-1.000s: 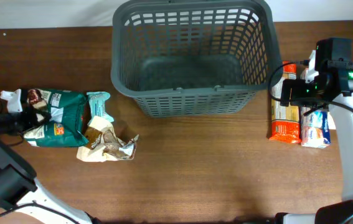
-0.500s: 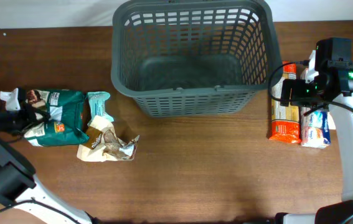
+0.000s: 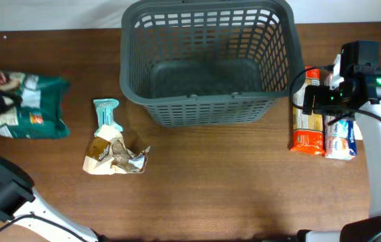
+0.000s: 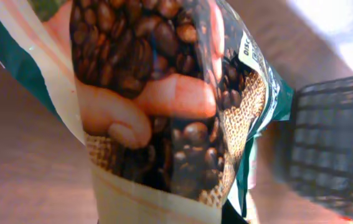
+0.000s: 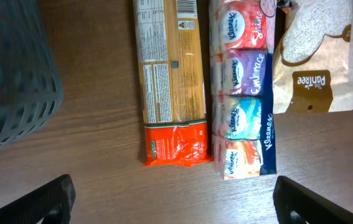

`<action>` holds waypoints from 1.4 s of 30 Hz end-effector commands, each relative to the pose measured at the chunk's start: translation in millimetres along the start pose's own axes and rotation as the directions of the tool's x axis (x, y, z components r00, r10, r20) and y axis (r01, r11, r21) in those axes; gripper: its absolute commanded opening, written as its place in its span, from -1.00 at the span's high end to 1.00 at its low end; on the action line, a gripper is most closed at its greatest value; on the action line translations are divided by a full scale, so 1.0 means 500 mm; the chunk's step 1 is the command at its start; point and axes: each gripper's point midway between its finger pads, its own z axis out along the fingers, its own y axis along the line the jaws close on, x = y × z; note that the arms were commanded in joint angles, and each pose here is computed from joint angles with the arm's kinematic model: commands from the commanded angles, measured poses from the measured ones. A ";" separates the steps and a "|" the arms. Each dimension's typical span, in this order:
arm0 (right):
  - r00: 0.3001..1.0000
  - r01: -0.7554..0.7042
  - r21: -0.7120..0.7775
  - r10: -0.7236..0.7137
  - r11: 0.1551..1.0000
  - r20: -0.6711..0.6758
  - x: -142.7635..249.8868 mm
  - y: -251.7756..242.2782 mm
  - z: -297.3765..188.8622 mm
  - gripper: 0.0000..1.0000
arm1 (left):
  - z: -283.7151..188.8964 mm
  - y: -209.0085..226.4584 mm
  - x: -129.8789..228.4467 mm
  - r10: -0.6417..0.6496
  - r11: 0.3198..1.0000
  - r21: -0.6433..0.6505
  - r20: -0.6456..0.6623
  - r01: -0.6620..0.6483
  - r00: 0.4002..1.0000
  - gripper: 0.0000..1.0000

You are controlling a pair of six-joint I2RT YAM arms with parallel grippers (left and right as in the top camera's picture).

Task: Pack container
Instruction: 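Lift the green coffee bag and carry it over the basket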

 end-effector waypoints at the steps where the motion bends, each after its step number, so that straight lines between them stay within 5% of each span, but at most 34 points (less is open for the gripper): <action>1: 1.000 -0.005 0.020 0.005 1.000 0.014 -0.011 -0.009 -0.005 -0.98 | -0.068 -0.121 -0.067 -0.008 0.972 0.233 0.144 -0.026 0.990 0.96; 8: 1.000 -0.005 0.020 0.005 1.000 0.014 -0.011 -0.009 -0.005 -0.98 | -0.192 -0.293 -0.139 -0.005 0.841 0.517 0.299 -0.158 0.954 0.96; 14: 1.000 -0.005 0.020 0.005 1.000 0.014 -0.011 -0.009 -0.005 -0.98 | -0.290 -0.446 -0.170 0.078 0.799 0.525 0.392 -0.292 0.917 0.97; 22: 1.000 -0.005 0.020 0.005 1.000 0.014 -0.011 -0.009 -0.005 -0.98 | -0.361 -0.756 -0.147 0.194 0.679 0.558 0.491 -0.478 0.849 0.96; 27: 1.000 -0.005 0.020 0.005 1.000 0.014 -0.011 -0.009 -0.005 -0.98 | -0.308 -0.903 -0.091 0.263 0.611 0.581 0.491 -0.537 0.831 0.97; 32: 1.000 -0.005 0.020 0.005 1.000 0.014 -0.011 -0.009 -0.005 -0.98 | -0.223 -1.023 -0.021 0.396 0.529 0.538 0.528 -0.657 0.751 0.97; 42: 1.000 -0.005 0.020 0.005 1.000 0.014 -0.011 -0.009 -0.005 -0.98 | 0.042 -1.055 0.094 0.694 0.603 0.174 0.366 -0.778 0.620 0.96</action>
